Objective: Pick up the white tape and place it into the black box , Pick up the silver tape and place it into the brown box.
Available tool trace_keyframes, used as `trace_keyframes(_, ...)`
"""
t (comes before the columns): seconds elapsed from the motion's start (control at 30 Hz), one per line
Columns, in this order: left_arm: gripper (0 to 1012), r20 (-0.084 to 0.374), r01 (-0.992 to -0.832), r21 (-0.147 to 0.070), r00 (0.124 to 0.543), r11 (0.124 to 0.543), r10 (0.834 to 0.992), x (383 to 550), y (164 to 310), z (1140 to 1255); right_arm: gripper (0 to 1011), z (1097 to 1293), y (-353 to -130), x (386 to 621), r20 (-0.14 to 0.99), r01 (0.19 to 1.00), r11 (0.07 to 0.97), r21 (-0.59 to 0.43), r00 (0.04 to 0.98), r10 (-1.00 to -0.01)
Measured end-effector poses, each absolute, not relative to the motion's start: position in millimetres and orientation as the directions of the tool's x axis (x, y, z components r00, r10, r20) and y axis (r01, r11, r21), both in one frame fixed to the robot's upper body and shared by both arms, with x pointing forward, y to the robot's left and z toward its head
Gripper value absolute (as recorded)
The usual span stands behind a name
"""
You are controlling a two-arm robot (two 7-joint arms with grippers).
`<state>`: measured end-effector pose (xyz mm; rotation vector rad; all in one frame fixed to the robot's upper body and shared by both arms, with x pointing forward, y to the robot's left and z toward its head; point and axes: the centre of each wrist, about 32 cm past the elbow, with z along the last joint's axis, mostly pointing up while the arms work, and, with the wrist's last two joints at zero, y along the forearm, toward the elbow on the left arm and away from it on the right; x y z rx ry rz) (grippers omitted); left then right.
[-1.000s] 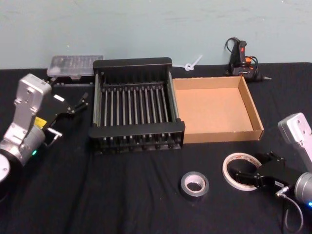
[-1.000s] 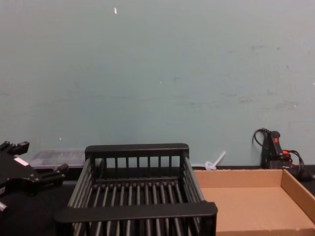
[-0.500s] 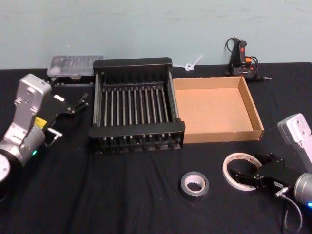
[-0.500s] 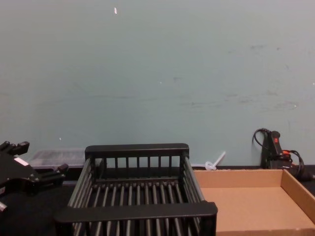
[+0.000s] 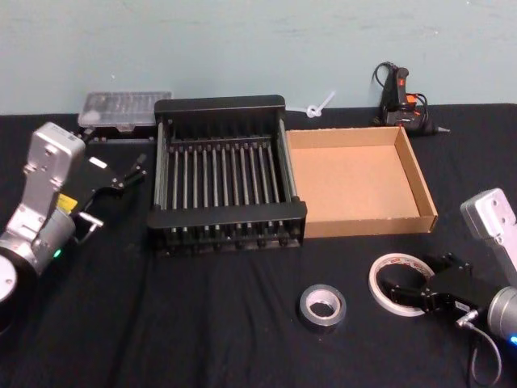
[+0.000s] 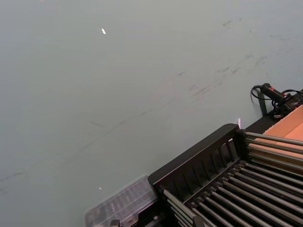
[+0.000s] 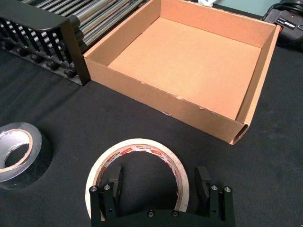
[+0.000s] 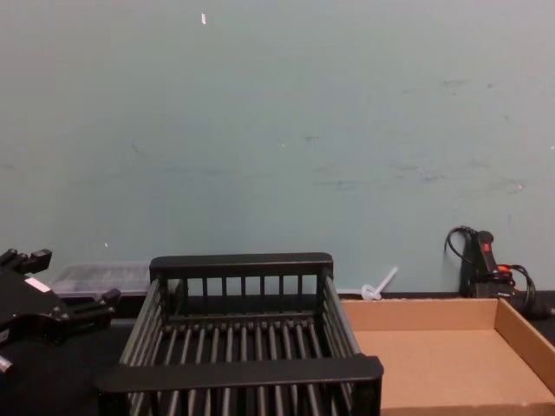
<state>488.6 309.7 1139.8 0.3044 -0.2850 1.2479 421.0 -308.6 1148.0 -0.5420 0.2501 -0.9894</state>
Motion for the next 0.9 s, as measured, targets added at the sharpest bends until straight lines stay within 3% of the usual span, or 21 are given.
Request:
trace_keyframes(0.2, 1001, 0.374, -0.955, 0.07, 0.292, 0.287, 0.88, 488.6, 309.7, 1139.8, 1002, 1148.1, -308.5, 421.0, 0.042, 0.723, 0.432, -0.539, 0.535, -0.844)
trace_keyframes(0.37, 1001, 0.374, -0.955, 0.07, 0.292, 0.287, 0.88, 488.6, 309.7, 1139.8, 941, 1148.2, -308.5, 421.1, 0.042, 0.723, 0.432, -0.539, 0.535, -0.844)
trace_keyframes(0.9, 1001, 0.374, -0.955, 0.07, 0.292, 0.287, 0.88, 488.6, 309.7, 1139.8, 449, 1148.2, -308.5, 421.1, 0.041, 0.723, 0.432, -0.539, 0.535, -0.844)
